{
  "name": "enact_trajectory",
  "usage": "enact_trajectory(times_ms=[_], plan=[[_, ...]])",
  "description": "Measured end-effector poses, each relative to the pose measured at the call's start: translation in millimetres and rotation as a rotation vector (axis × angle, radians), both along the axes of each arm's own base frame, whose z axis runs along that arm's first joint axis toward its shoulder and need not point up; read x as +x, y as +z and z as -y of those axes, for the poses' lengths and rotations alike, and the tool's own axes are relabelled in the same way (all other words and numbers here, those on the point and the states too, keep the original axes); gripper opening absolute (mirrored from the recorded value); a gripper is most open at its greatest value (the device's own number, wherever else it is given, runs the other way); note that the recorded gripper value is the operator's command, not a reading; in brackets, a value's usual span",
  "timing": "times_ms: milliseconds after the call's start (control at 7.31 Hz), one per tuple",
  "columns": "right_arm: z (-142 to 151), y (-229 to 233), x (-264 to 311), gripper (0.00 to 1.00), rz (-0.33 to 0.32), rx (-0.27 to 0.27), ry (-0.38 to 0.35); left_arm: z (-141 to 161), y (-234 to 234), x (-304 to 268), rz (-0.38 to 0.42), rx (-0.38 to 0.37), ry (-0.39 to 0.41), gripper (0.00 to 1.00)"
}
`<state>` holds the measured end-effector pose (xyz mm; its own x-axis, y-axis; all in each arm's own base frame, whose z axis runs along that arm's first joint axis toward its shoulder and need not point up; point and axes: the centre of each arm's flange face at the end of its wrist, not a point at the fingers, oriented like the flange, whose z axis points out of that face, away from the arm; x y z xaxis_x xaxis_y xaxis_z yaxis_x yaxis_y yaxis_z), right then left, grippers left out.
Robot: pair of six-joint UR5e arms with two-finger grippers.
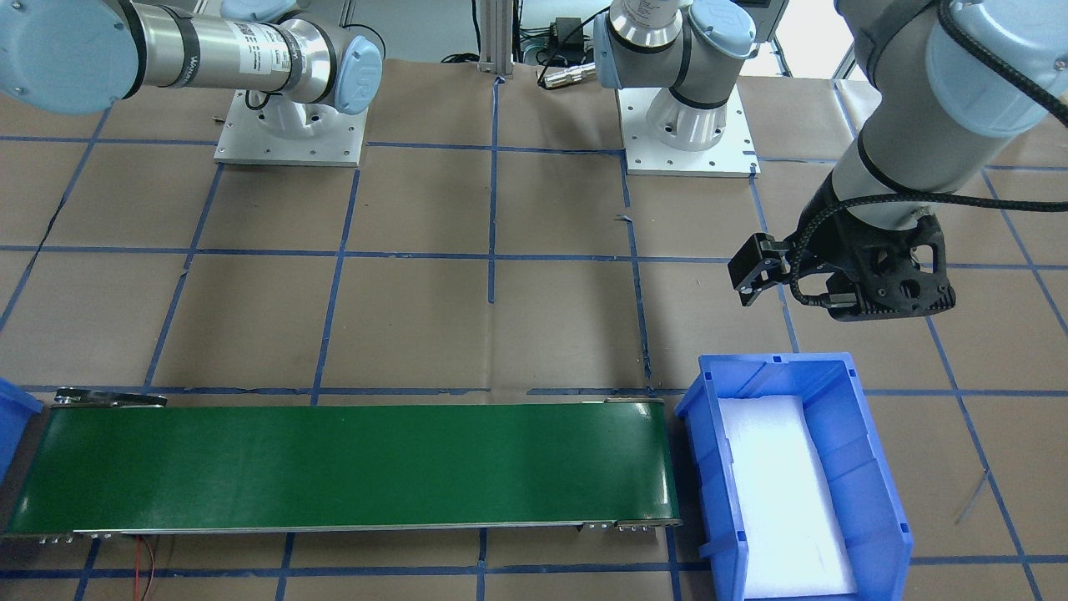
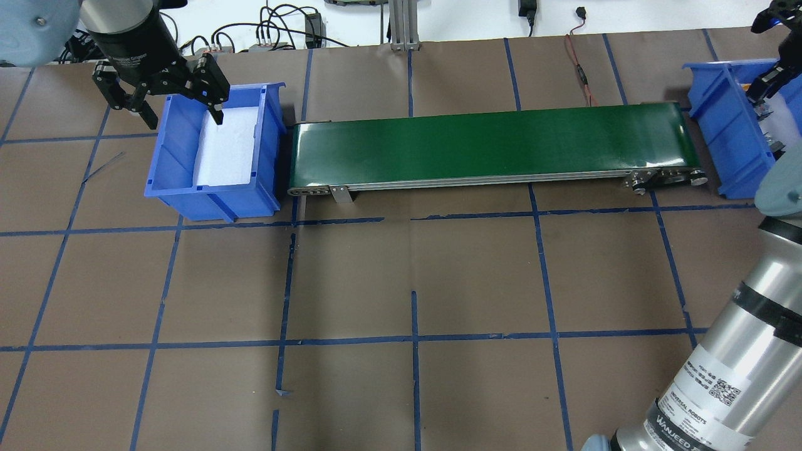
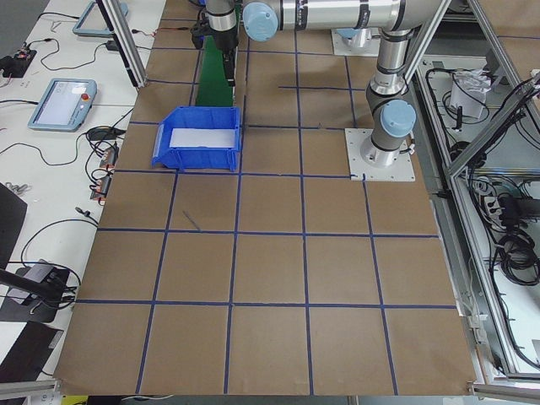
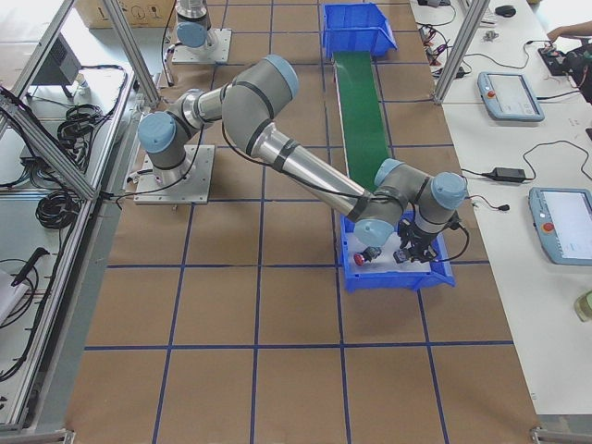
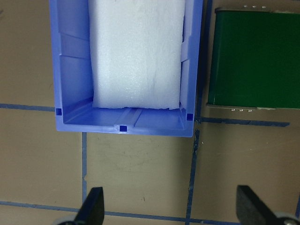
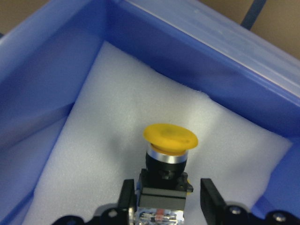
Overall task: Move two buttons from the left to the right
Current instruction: 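Lower the yellow button onto the foam and open the right gripper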
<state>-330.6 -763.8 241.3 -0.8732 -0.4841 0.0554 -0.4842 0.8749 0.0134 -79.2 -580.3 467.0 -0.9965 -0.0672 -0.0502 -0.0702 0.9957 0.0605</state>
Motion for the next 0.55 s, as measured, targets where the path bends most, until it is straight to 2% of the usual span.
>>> enact_trajectory(times_ms=[274,548], plan=[[-0.2,14.1,1.0,0.57,-0.002,-0.017,0.002,0.1,0.6,-1.1,-0.004,-0.002,-0.001,1.0],[-4.6,55.9,5.2,0.57,-0.007,-0.047,0.007,-0.5,-0.9,-2.0,-0.006,0.001,-0.002,1.0]])
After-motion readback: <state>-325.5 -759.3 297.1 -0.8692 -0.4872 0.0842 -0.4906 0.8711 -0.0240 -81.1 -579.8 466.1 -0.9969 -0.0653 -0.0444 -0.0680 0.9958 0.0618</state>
